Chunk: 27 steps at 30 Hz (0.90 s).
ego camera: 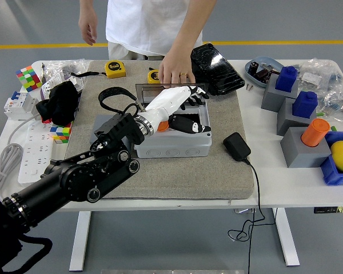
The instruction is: Fetch the battery,place it into the box,close the lid of the box
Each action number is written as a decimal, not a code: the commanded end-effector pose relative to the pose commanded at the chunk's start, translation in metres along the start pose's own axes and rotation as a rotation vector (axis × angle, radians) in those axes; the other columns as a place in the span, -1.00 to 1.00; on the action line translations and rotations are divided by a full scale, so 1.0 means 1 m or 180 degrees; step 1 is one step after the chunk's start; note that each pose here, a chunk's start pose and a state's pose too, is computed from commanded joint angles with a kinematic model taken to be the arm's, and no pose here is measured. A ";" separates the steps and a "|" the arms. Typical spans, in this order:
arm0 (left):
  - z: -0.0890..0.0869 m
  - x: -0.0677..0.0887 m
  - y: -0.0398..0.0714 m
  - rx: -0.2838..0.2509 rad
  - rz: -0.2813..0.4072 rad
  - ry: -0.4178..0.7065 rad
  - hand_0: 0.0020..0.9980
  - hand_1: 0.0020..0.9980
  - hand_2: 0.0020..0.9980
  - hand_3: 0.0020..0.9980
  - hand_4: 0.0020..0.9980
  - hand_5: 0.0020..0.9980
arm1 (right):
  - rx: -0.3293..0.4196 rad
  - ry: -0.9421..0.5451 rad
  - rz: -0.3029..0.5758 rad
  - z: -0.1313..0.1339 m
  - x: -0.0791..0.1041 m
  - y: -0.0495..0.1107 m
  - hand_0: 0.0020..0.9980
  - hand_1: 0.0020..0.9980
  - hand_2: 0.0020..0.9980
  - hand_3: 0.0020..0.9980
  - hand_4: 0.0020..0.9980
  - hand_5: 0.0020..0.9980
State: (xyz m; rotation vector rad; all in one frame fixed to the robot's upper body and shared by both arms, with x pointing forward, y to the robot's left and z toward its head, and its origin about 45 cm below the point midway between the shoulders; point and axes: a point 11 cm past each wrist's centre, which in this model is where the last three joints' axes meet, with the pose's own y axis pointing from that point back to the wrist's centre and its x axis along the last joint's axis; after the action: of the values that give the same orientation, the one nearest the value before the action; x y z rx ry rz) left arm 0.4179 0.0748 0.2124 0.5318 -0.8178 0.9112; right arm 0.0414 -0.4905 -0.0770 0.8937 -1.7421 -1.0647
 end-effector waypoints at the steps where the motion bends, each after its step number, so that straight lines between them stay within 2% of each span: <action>1: 0.002 0.000 0.001 -0.0020 0.0003 0.0019 -0.01 0.28 0.29 0.46 1.00 -0.23 | 0.0001 -0.0001 -0.0001 0.000 0.000 0.000 0.14 0.20 0.19 0.10 0.88 -0.04; 5: 0.020 0.001 0.006 -0.0166 0.0038 0.0154 -0.01 0.28 0.29 0.46 1.00 -0.23 | 0.0006 0.0000 0.0002 -0.001 0.000 0.000 0.14 0.20 0.19 0.10 0.88 -0.04; 6: 0.024 0.000 0.008 -0.0205 0.0051 0.0192 -0.01 0.28 0.29 0.46 1.00 -0.23 | 0.0006 -0.0008 0.0003 -0.001 0.001 0.000 0.14 0.20 0.19 0.10 0.88 -0.04; 7: 0.028 0.000 0.010 -0.0241 0.0062 0.0231 -0.03 0.27 0.24 0.37 1.00 -0.15 | 0.0006 -0.0015 0.0004 0.000 0.001 0.000 0.14 0.20 0.19 0.10 0.88 -0.04; 11: 0.040 0.001 0.020 -0.0374 0.0141 0.0385 -0.03 0.27 0.24 0.37 1.00 -0.15 | 0.0008 -0.0032 0.0009 -0.001 0.002 0.000 0.14 0.20 0.19 0.10 0.88 -0.04; 12: 0.037 0.003 0.025 -0.0364 0.0167 0.0397 -0.03 0.27 0.24 0.37 1.00 -0.15 | 0.0011 -0.0035 0.0010 -0.001 0.002 0.000 0.14 0.20 0.19 0.10 0.88 -0.04; 13: 0.031 0.007 0.031 -0.0341 0.0202 0.0403 0.03 0.26 0.21 0.32 1.00 -0.07 | 0.0011 -0.0038 0.0011 -0.001 0.002 0.000 0.14 0.20 0.19 0.10 0.88 -0.04; 15: 0.021 0.013 0.040 -0.0297 0.0261 0.0401 0.03 0.26 0.21 0.32 1.00 -0.07 | 0.0009 -0.0048 0.0012 0.000 0.003 0.000 0.14 0.20 0.19 0.10 0.88 -0.04; 21: -0.025 0.029 0.071 0.0009 0.0395 0.0342 0.04 0.27 0.20 0.29 1.00 -0.05 | 0.0017 -0.0065 0.0008 0.000 0.003 0.000 0.14 0.20 0.19 0.10 0.88 -0.04; 27: -0.052 0.035 0.090 0.0215 0.0407 0.0271 0.05 0.26 0.20 0.28 1.00 -0.06 | 0.0045 -0.0078 0.0012 -0.004 0.004 0.000 0.14 0.20 0.19 0.10 0.88 -0.04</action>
State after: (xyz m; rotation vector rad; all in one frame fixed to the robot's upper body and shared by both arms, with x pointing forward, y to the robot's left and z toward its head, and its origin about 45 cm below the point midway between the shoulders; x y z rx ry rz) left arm 0.3737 0.1754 0.2153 0.5002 -0.7524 1.0751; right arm 0.0437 -0.4948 -0.0746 0.8891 -1.7728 -1.0664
